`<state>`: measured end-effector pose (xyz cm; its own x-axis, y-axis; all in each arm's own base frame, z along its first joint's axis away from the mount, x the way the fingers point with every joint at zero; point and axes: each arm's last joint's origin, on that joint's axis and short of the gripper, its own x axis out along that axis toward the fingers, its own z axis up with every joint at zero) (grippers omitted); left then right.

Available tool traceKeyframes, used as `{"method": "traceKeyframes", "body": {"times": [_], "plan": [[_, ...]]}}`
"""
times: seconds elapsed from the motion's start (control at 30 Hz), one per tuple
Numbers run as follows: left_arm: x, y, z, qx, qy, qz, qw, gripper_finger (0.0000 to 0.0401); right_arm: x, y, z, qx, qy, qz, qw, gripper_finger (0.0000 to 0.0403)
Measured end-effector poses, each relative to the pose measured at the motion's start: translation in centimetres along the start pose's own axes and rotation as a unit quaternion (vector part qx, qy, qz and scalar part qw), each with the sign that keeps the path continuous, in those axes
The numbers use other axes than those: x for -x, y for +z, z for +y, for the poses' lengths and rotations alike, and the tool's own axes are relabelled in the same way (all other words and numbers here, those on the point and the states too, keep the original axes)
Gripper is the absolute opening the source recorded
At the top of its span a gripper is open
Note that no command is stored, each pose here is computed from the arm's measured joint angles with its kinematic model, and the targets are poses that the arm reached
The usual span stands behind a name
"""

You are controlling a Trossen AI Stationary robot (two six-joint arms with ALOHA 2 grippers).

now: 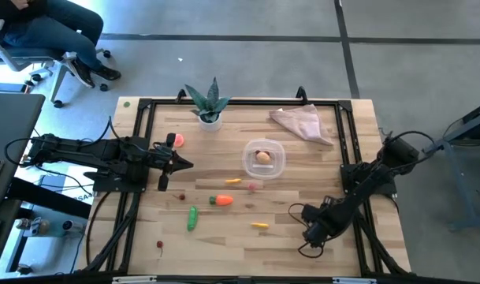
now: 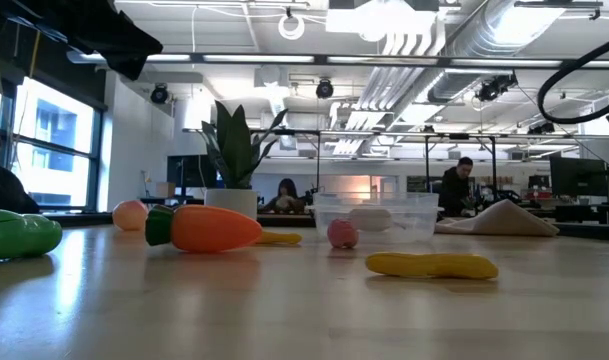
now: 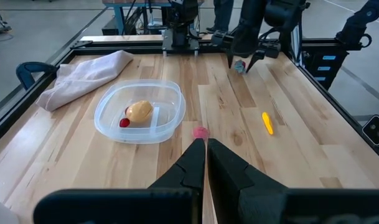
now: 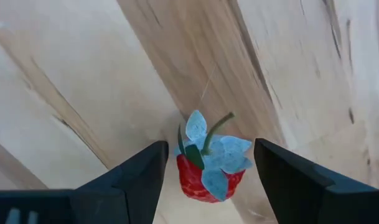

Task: Pick and placing Produce into tupperware
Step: Put the red strawberry into the transparent bin

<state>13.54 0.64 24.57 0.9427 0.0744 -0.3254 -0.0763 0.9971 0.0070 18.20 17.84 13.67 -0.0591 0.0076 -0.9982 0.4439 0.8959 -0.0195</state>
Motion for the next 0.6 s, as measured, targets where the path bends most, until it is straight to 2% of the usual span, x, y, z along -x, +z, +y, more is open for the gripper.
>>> {"method": "traceKeyframes", "body": {"times": [0.47, 0.6], "plan": [[0.01, 0.0, 0.0, 0.0, 0.0, 0.0, 1.0, 0.0007, -0.01, -0.17, 0.12, -0.014, 0.01, 0.023, 1.0, 0.024], [0.01, 0.0, 0.0, 0.0, 0.0, 0.0, 1.0, 0.0007, -0.01, -0.18, 0.16, -0.027, 0.012, 0.025, 0.999, 0.0229]]}}
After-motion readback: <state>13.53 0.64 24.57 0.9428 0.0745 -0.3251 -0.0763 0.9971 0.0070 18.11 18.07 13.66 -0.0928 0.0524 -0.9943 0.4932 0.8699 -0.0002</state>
